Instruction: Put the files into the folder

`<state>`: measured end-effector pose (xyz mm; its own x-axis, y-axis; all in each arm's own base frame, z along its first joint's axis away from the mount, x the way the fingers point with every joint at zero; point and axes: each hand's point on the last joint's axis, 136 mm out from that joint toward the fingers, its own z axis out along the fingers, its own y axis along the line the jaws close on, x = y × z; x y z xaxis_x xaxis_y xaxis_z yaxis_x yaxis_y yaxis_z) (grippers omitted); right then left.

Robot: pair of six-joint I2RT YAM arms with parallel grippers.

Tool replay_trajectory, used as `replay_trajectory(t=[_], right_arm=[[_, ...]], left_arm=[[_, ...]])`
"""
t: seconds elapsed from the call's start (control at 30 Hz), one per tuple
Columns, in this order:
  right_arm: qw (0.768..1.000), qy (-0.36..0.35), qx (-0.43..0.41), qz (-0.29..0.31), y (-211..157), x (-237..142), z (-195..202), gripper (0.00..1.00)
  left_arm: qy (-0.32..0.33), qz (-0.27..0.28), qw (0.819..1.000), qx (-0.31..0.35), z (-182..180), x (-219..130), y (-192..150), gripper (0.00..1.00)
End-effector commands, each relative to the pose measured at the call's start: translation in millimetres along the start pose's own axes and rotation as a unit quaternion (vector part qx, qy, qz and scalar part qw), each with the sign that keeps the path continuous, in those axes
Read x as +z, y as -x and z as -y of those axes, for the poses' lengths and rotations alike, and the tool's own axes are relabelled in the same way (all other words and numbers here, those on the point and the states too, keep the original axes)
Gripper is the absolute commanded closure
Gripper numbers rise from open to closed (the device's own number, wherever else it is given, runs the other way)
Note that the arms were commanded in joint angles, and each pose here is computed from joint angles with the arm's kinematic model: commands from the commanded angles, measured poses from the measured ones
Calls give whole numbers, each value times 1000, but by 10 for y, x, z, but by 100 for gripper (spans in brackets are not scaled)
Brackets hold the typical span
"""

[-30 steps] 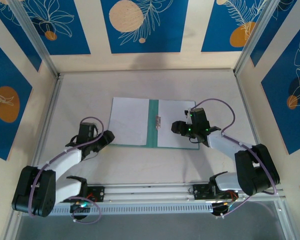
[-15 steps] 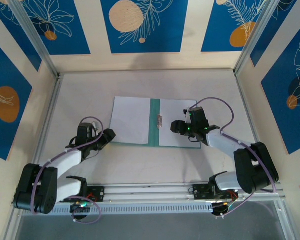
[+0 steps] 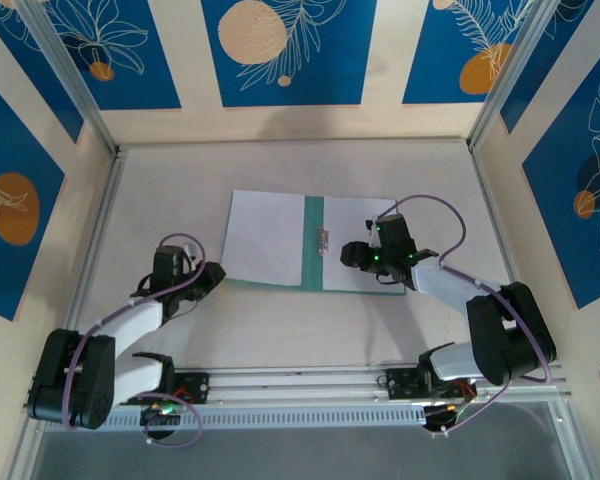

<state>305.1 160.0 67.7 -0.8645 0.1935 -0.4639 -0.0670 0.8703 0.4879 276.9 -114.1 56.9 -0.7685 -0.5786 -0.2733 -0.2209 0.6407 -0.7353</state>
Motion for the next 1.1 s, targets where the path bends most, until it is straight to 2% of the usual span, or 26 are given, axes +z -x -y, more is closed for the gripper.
replay_trajectory(t=[0.0, 0.13, 0.43, 0.73, 1.07], right_arm=[[1000, -3, -15, 8, 86, -20, -51, 44], [1000, -1, -21, 18, 109, -55, -81, 44], [998, -1, -32, 58, 162, -204, -87, 44], [997, -4, -34, 70, 181, -243, -77, 44], [998, -4, -32, 61, 172, -201, -78, 44]], left_arm=[[-14, 13, 1000, 12, 75, -69, 63, 90], [-26, 21, 999, 28, 198, -143, 121, 100], [-15, 61, 995, 71, 439, -460, 302, 100], [32, 131, 978, 160, 751, -1079, 575, 100], [53, 109, 957, 264, 1182, -1487, 678, 100]])
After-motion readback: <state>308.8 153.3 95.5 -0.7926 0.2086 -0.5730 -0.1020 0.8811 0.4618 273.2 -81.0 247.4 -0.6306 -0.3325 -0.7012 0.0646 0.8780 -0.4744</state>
